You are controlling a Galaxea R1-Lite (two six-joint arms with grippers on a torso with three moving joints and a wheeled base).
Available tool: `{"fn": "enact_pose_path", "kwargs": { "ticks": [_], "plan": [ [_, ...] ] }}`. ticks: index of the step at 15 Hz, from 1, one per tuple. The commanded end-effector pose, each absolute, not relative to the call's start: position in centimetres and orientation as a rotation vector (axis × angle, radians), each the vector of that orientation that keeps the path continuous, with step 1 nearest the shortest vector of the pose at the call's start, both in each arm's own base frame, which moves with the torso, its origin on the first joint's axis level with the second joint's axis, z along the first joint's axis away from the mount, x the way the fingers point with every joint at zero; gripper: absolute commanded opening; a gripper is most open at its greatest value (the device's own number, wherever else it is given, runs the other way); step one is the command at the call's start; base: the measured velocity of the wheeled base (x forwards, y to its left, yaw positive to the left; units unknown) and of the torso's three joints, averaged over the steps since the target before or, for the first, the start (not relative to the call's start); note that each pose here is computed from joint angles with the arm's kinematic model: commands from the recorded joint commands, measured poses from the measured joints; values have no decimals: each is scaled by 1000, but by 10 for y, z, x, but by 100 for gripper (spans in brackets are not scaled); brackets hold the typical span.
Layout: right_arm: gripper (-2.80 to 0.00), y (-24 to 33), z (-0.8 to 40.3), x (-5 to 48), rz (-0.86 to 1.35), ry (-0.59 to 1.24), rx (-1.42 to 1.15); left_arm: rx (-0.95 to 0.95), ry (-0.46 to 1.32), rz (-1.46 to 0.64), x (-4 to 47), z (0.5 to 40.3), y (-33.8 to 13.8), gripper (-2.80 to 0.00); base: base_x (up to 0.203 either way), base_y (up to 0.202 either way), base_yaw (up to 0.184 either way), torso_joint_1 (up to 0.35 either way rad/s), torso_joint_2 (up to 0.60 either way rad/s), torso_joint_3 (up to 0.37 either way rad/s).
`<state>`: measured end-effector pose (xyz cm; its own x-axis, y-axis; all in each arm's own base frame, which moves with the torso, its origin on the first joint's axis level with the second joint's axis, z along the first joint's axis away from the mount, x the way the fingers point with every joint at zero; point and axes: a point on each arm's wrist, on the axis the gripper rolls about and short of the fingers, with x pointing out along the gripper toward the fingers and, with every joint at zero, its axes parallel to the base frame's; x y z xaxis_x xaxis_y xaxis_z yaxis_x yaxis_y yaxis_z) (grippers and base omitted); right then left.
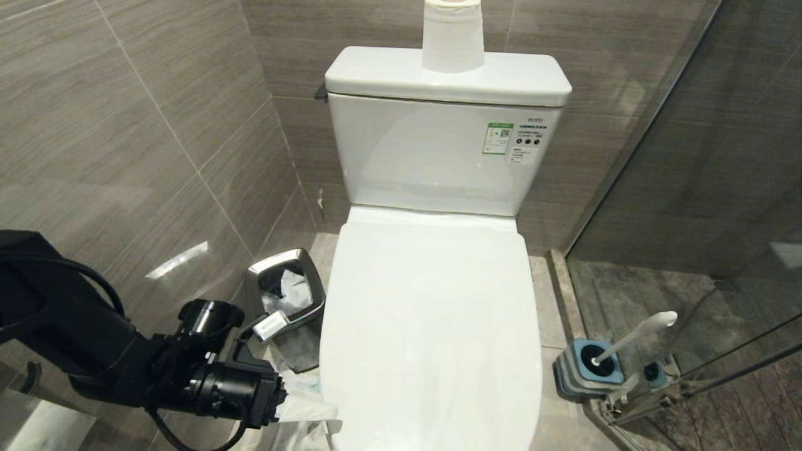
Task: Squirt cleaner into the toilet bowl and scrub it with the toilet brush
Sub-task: Use the left hand to lift the toilet lid slightly
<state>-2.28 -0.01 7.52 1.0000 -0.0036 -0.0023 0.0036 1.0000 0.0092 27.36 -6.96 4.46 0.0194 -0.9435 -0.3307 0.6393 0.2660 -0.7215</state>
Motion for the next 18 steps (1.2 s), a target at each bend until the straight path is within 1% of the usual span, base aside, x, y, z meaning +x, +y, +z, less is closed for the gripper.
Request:
{"fn": "enact_pose_path", "kwargs": {
  "ticks": [1, 18],
  "plan": [
    [-280, 0, 75, -23, -3, 5, 9, -426, 877, -1296, 272, 51, -68, 0, 0, 0, 0, 0, 0, 0],
    [-280, 0, 75, -23, -3, 3, 9, -436, 827, -1313, 274, 74, -65, 0, 0, 0, 0, 0, 0, 0]
  ]
}}
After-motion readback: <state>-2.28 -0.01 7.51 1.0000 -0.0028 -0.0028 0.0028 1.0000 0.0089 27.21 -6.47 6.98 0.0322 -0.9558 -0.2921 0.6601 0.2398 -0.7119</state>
